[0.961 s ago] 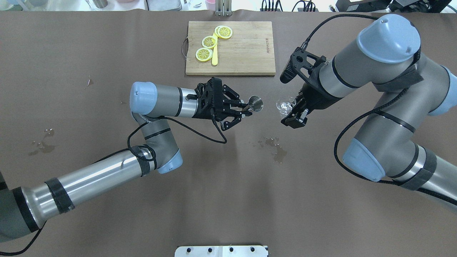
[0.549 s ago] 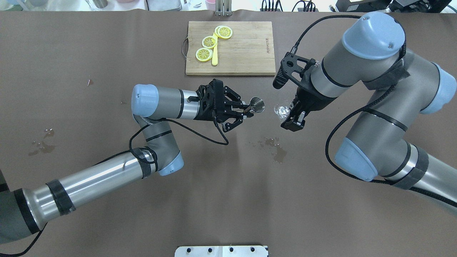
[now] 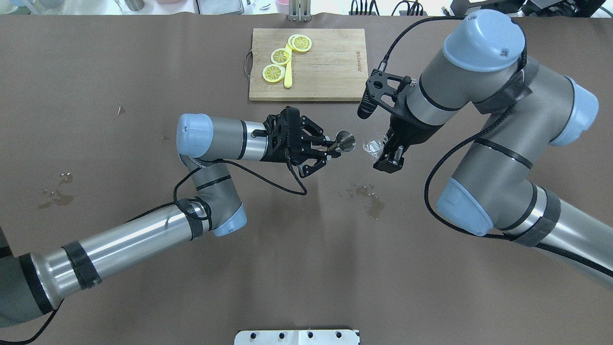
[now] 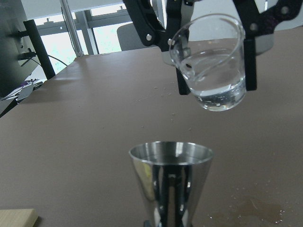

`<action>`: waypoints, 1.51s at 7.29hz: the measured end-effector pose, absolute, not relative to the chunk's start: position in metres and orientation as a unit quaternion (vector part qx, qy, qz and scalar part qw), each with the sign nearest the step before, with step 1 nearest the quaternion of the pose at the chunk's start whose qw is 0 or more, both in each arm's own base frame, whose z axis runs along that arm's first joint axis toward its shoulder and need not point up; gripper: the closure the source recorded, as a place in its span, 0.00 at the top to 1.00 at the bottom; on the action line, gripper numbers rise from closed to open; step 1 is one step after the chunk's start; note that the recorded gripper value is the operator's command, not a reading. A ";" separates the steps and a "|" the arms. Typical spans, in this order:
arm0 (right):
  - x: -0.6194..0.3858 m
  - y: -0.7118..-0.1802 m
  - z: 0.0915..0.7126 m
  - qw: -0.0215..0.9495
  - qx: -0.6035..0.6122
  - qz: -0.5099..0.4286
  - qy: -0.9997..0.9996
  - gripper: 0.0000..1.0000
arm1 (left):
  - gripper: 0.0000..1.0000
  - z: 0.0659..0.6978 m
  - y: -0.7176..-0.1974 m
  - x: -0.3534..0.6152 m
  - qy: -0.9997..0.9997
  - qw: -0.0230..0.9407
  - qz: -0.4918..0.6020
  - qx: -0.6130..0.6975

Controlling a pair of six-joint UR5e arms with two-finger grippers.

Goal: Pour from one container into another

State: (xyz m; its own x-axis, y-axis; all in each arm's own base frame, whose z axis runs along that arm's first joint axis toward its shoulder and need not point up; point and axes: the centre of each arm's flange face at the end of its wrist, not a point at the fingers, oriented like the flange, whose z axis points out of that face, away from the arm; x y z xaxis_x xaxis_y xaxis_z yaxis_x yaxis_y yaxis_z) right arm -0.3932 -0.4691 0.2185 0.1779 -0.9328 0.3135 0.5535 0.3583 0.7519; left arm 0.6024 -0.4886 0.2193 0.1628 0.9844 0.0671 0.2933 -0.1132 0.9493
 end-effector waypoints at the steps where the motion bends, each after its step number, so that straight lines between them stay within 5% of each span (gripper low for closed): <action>1: -0.398 -0.476 0.213 0.729 0.238 -0.515 -0.383 0.00 | 0.00 0.219 -0.488 0.602 0.510 0.431 0.400 0.628; 11: -0.426 -0.504 0.182 0.728 0.173 -0.563 -0.351 0.00 | 0.00 0.220 -0.485 0.602 0.517 0.428 0.395 0.628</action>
